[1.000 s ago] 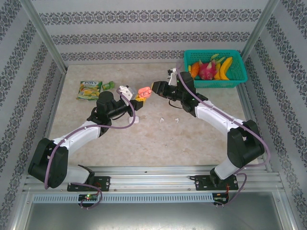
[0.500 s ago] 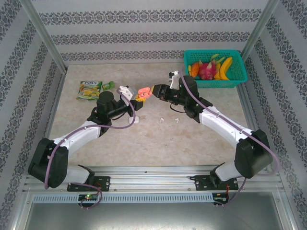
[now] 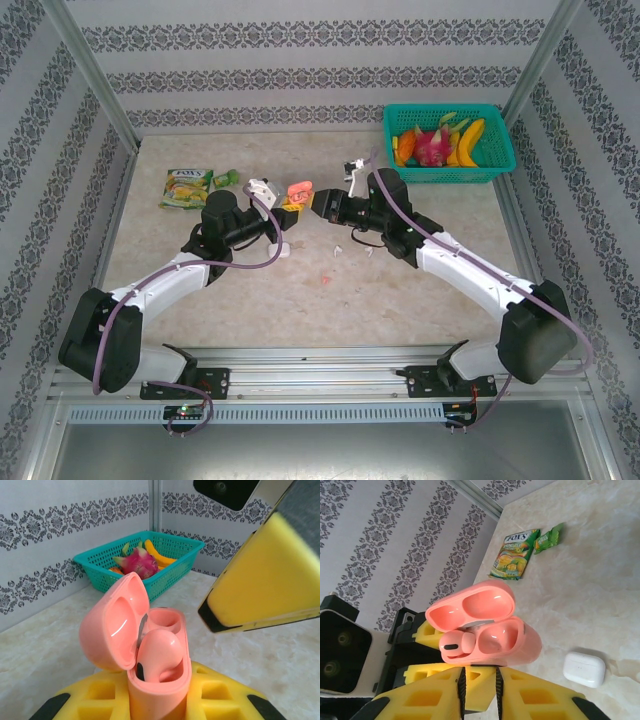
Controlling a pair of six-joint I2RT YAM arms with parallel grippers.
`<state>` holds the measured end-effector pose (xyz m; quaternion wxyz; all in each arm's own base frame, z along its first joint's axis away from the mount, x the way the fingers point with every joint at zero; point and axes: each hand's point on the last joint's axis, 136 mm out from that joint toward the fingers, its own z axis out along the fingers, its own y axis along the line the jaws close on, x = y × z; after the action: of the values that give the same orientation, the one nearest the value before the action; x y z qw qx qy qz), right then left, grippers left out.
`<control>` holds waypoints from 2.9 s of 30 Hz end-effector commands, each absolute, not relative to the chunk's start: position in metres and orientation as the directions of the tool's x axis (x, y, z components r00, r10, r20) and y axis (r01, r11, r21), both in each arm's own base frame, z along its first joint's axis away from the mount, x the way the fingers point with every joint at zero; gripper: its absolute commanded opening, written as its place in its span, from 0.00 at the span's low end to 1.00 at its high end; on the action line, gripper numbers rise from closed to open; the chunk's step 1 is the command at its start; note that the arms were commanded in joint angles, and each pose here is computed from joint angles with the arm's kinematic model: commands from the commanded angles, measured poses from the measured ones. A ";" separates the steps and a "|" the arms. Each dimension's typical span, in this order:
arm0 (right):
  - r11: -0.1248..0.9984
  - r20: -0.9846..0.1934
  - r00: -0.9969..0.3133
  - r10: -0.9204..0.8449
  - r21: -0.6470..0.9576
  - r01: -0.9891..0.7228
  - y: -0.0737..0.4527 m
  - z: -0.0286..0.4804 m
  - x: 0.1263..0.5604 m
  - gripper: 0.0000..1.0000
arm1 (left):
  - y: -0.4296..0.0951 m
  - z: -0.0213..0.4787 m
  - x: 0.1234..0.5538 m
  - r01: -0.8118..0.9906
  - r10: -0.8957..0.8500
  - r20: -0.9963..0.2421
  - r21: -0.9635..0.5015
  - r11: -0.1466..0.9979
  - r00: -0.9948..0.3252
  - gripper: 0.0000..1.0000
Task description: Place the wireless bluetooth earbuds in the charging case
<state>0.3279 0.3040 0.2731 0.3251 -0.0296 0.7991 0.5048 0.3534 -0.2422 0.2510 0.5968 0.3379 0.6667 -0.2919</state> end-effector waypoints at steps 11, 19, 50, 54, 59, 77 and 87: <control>0.795 -0.489 -0.839 0.239 0.595 -0.120 0.245 0.170 0.303 0.51 | -0.228 0.265 0.359 0.721 0.058 -0.998 0.042 0.692 0.003 0.00; 0.900 -0.355 -0.916 0.187 0.435 0.014 0.245 0.088 0.236 0.61 | -0.196 0.263 0.364 0.607 0.021 -1.000 0.016 0.794 0.000 0.00; 0.852 -0.262 -0.965 0.008 0.507 -0.131 0.346 0.050 0.258 0.60 | -0.149 0.266 0.353 0.485 0.007 -1.000 0.008 0.875 0.004 0.00; 0.832 -0.282 -0.959 -0.033 0.524 -0.182 0.357 0.064 0.267 0.60 | -0.148 0.266 0.353 0.481 0.000 -1.000 0.000 0.877 0.000 0.00; 0.865 -0.275 -0.961 -0.020 0.477 -0.154 0.339 0.066 0.261 0.60 | -0.146 0.268 0.353 0.478 -0.002 -1.000 -0.001 0.878 0.003 0.00; 0.979 -0.231 -0.971 -0.057 0.180 -0.100 0.301 0.019 0.221 0.61 | -0.144 0.270 0.353 0.475 -0.013 -1.000 -0.010 0.880 0.002 0.00; 0.990 -0.277 -0.958 -0.076 0.091 -0.105 0.291 0.015 0.233 0.58 | -0.144 0.267 0.354 0.477 -0.023 -1.000 -0.023 0.879 -0.006 0.00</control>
<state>0.2258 0.2977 0.0166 0.1238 -0.0340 0.9879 0.0870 0.3560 -0.1482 0.2596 0.6749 0.1736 0.6952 -0.1765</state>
